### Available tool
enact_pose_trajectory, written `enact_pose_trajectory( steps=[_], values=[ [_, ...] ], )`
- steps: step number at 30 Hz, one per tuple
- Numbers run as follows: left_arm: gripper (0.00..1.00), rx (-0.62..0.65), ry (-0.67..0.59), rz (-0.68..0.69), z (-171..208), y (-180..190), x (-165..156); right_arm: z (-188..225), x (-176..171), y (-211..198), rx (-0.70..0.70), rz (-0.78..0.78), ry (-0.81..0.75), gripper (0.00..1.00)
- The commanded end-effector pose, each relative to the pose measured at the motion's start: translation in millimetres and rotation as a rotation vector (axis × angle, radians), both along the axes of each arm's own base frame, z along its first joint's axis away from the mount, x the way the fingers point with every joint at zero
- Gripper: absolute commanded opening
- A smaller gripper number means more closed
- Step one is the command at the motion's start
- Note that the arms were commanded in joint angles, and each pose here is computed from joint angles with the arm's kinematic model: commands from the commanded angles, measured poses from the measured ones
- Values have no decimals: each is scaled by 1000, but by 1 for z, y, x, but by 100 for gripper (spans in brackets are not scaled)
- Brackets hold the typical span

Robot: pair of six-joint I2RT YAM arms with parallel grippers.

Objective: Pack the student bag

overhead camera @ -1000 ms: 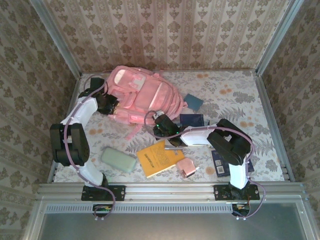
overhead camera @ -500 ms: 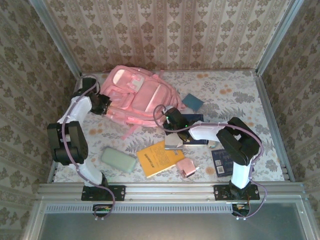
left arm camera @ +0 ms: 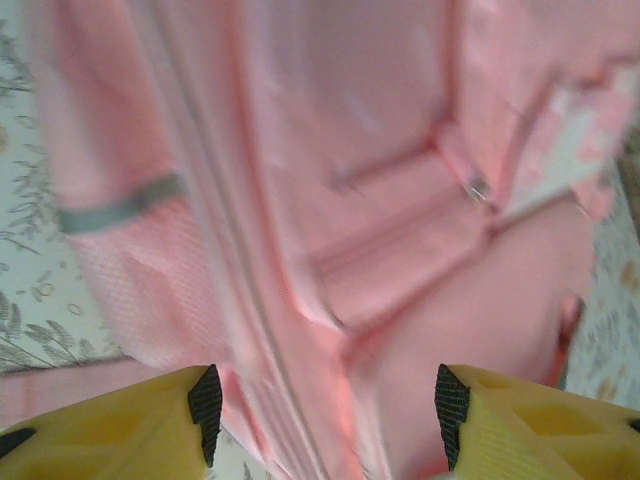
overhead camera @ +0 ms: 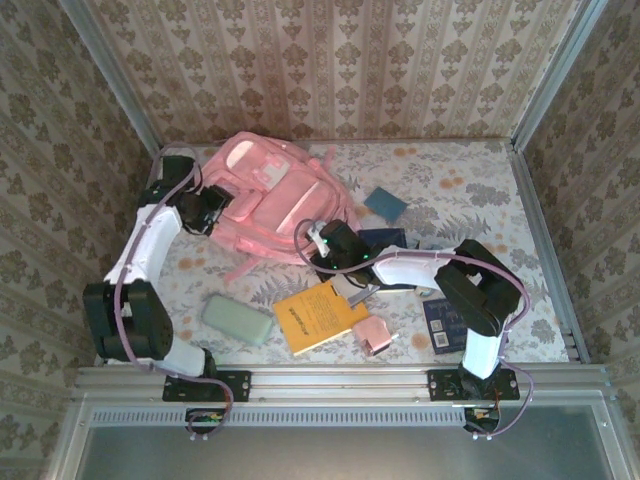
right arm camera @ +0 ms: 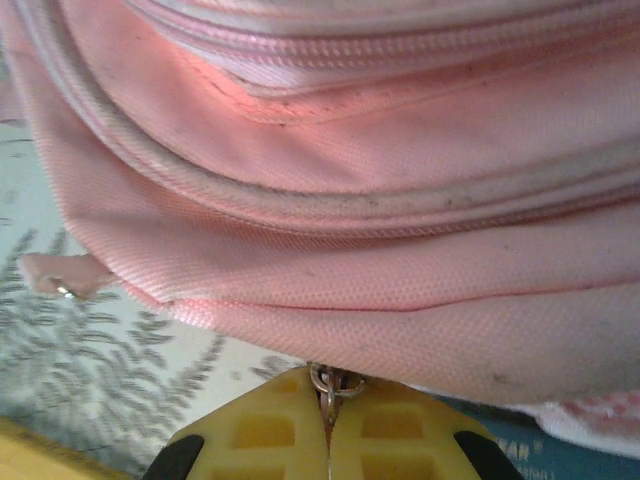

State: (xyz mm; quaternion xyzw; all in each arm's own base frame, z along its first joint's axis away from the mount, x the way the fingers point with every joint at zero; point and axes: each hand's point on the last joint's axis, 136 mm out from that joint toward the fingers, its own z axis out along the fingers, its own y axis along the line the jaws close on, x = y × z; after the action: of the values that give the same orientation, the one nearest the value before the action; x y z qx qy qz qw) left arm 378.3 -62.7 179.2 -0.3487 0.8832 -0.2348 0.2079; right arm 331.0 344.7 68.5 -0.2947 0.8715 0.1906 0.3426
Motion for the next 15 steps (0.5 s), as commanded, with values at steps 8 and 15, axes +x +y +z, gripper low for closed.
enact_pose_trajectory(
  steps=[8, 15],
  values=[
    [62, 54, -156, -504, 31, -85, -12, 50, -1, 51, 199, 93, -29, 0],
    [62, -120, -69, -346, -8, -90, -63, 46, -2, 56, 244, 78, 1, 0]
  ],
)
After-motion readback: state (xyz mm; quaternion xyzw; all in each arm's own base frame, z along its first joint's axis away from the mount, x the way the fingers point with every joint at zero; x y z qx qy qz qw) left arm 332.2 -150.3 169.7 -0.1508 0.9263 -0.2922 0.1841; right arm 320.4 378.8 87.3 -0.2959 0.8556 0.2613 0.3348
